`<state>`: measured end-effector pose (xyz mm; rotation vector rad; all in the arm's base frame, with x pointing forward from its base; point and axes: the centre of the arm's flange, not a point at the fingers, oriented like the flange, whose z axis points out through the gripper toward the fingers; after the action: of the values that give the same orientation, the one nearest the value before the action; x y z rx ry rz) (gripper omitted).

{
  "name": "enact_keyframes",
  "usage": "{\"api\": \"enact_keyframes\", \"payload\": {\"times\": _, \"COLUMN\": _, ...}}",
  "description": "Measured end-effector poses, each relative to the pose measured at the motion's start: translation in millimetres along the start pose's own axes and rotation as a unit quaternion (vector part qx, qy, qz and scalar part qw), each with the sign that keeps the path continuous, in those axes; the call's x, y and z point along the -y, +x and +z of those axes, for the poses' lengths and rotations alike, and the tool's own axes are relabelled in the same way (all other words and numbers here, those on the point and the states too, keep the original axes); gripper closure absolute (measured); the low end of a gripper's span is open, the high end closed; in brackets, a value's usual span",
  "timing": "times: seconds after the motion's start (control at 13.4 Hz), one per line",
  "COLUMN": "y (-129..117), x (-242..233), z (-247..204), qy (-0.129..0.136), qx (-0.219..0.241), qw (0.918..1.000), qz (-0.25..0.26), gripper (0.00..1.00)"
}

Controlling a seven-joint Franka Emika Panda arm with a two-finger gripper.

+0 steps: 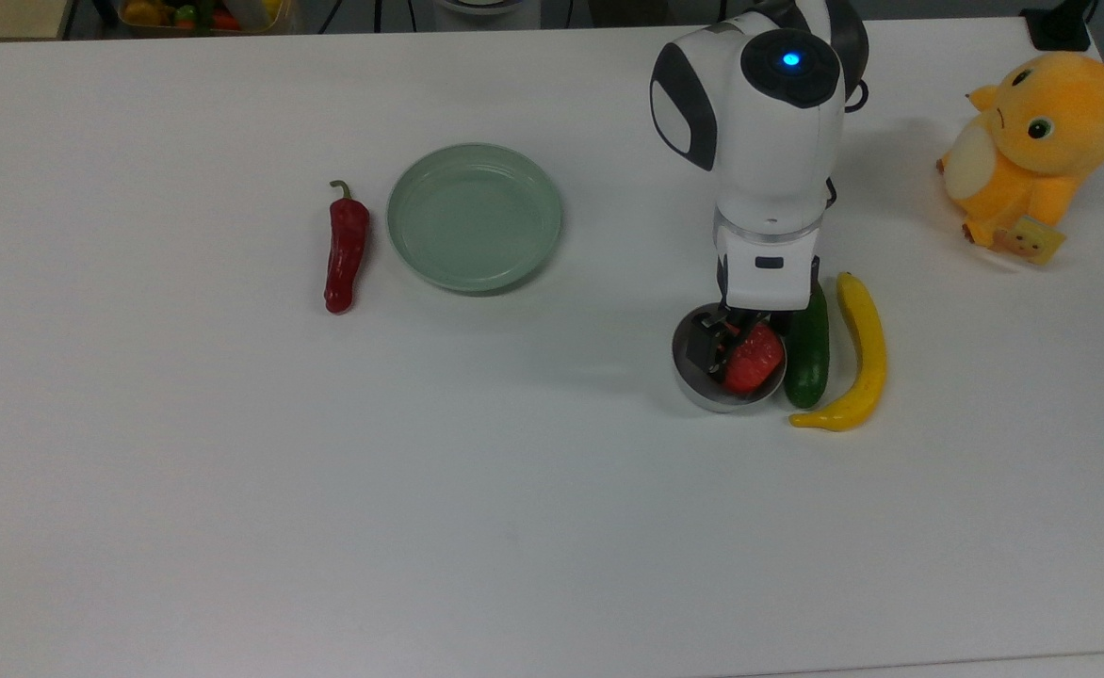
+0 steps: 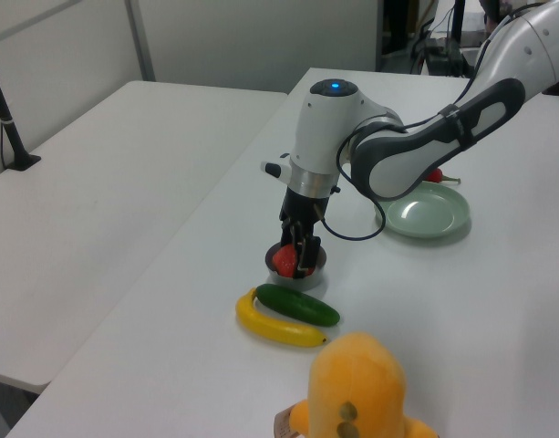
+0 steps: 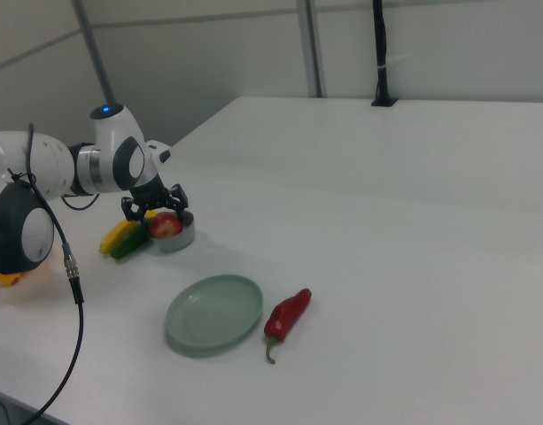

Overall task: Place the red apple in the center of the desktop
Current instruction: 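Lower the gripper and close it on the red apple, then lift the red apple out of the bowl toward the green plate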

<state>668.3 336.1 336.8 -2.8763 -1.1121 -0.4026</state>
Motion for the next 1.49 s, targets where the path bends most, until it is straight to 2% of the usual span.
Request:
{"api": "enact_keyframes", "payload": {"times": 0.07, "y": 2, "x": 3, "z": -1, "qy": -0.003, "qx": -0.001, "qw": 1.0000, "qz": -0.005, "gripper": 0.18}}
{"api": "enact_keyframes", "payload": {"times": 0.15, "y": 3, "x": 6, "z": -1, "qy": -0.004, "qx": -0.001, "qw": 1.0000, "qz": -0.008, "gripper": 0.22}}
{"api": "enact_keyframes", "payload": {"times": 0.6, "y": 3, "x": 6, "z": -1, "qy": -0.004, "qx": -0.001, "qw": 1.0000, "qz": -0.008, "gripper": 0.26}}
{"api": "enact_keyframes", "payload": {"times": 1.04, "y": 11, "x": 8, "z": -13, "qy": -0.004, "qx": -0.014, "qw": 0.9979, "qz": 0.063, "gripper": 0.26}}
{"api": "enact_keyframes", "payload": {"times": 1.27, "y": 18, "x": 8, "z": -35, "qy": -0.007, "qx": -0.031, "qw": 0.9963, "qz": 0.080, "gripper": 0.26}}
{"api": "enact_keyframes", "payload": {"times": 1.49, "y": 24, "x": 3, "z": -85, "qy": -0.016, "qx": -0.062, "qw": 0.9941, "qz": 0.088, "gripper": 0.26}}
